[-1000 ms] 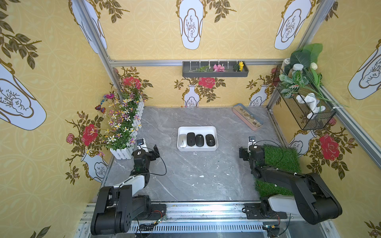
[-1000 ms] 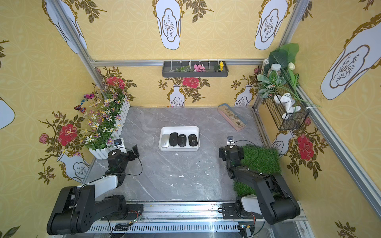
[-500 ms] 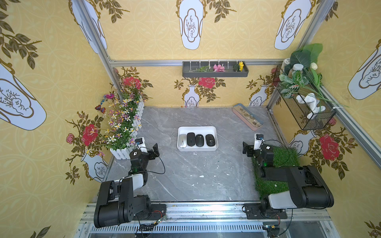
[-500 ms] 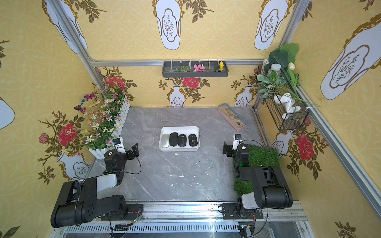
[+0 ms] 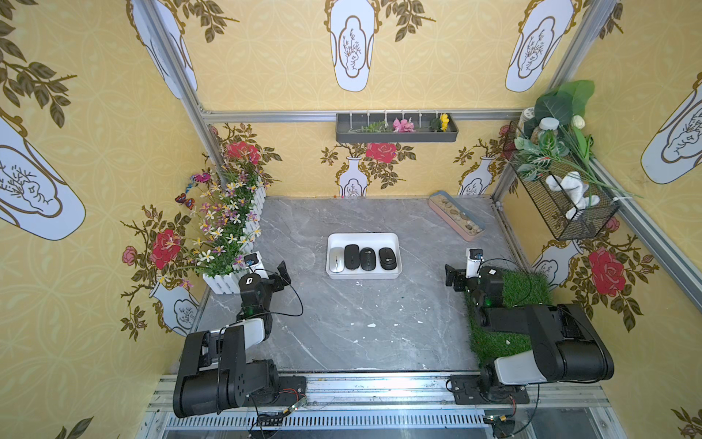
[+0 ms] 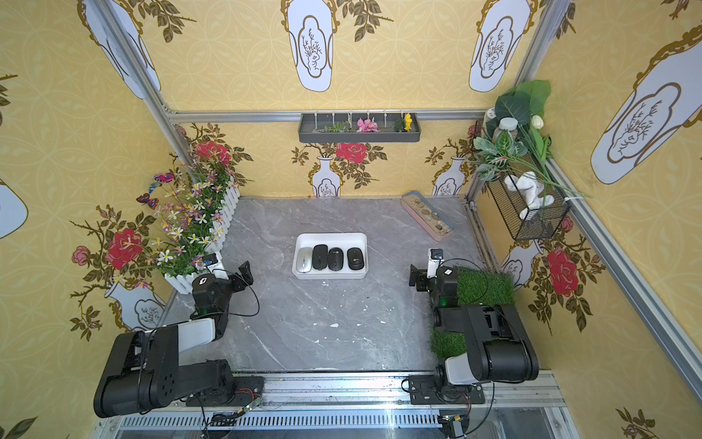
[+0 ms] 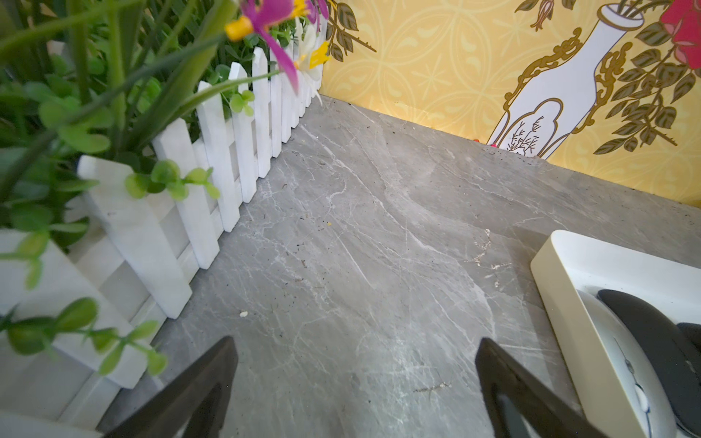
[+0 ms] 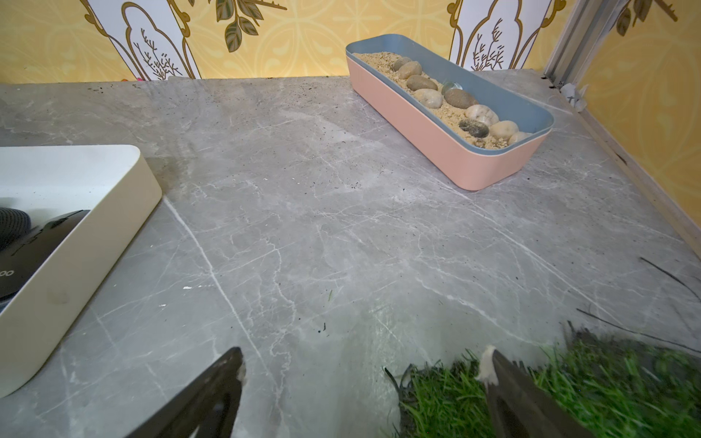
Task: Put the mouse in the storage box
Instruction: Reset both arms
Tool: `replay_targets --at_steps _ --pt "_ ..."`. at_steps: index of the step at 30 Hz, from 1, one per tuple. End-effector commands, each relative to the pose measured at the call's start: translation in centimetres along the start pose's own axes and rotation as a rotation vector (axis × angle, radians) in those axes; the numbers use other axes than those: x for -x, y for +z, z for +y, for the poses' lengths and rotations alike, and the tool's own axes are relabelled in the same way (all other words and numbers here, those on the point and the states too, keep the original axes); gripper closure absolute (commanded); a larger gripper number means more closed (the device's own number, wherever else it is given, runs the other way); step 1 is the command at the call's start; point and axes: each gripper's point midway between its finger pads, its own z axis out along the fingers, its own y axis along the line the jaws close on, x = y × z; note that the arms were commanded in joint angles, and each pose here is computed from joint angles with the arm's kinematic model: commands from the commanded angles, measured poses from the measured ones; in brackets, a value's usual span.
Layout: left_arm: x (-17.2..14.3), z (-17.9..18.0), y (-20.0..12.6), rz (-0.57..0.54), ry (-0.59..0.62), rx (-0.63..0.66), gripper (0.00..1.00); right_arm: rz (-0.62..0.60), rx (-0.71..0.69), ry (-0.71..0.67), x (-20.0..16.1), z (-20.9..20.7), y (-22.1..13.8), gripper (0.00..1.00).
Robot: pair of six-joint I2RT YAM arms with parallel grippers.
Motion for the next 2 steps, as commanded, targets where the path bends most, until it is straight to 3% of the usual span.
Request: replay_targets --at_steps 1,2 --pt "0.13 0.06 0.06 -0.006 -0.001 0.004 0.00 -0.016 0.009 0.011 0.45 0.11 0.01 0.03" --pt "0.18 0.05 0.05 -0.007 0.000 0.004 0.00 -0.020 0.008 0.011 0.51 0.10 -0.05 0.03"
